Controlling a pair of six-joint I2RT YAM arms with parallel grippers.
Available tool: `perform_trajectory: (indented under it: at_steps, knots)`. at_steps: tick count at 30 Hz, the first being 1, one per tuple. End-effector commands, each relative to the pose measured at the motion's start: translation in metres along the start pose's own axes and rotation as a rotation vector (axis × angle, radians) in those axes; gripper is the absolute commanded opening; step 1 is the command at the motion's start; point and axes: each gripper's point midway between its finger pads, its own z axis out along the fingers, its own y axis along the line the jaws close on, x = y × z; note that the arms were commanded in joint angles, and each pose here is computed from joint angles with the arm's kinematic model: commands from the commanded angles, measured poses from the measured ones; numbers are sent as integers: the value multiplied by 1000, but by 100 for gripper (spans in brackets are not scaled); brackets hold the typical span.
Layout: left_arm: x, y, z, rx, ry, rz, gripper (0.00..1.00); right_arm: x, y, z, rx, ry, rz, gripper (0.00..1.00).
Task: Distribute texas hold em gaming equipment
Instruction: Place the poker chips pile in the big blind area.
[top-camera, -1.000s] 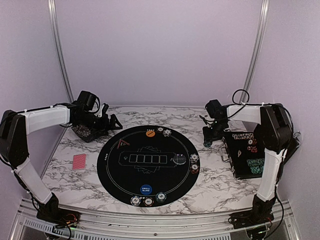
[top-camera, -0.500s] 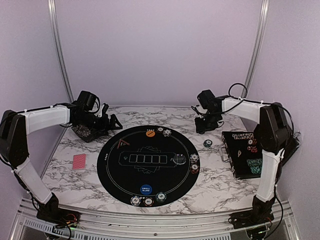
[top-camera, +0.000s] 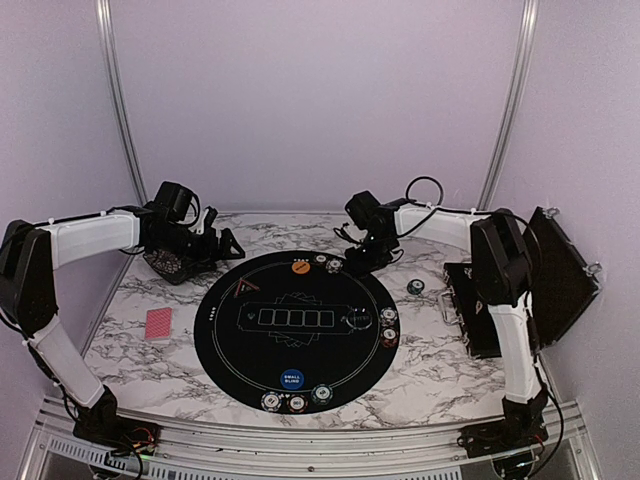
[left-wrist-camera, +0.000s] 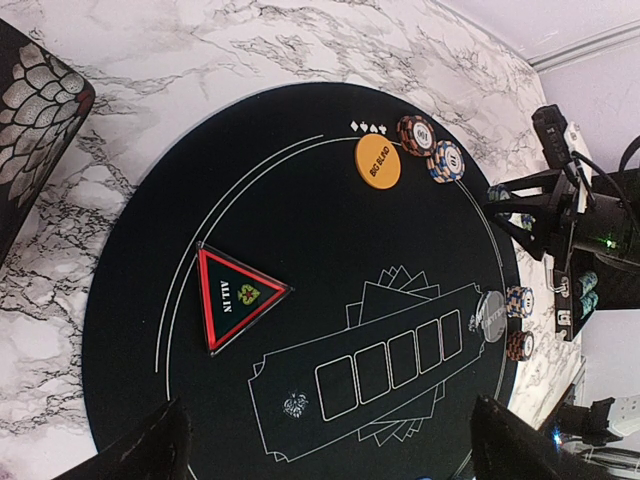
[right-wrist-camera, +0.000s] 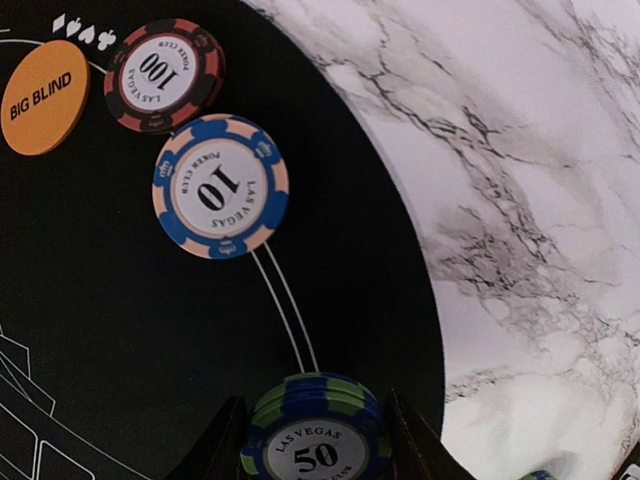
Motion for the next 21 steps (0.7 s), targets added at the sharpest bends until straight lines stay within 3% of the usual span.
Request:
perform_trajectory:
  at_steps: [1, 21]
  knots:
    - [-2, -4, -5, 6, -15, 13, 99, -15, 16, -2, -27, -24, -50, 34]
    - [-2, -1, -4, 0, -14, 10, 99, -20, 21, 32, -58, -32, -151, 36]
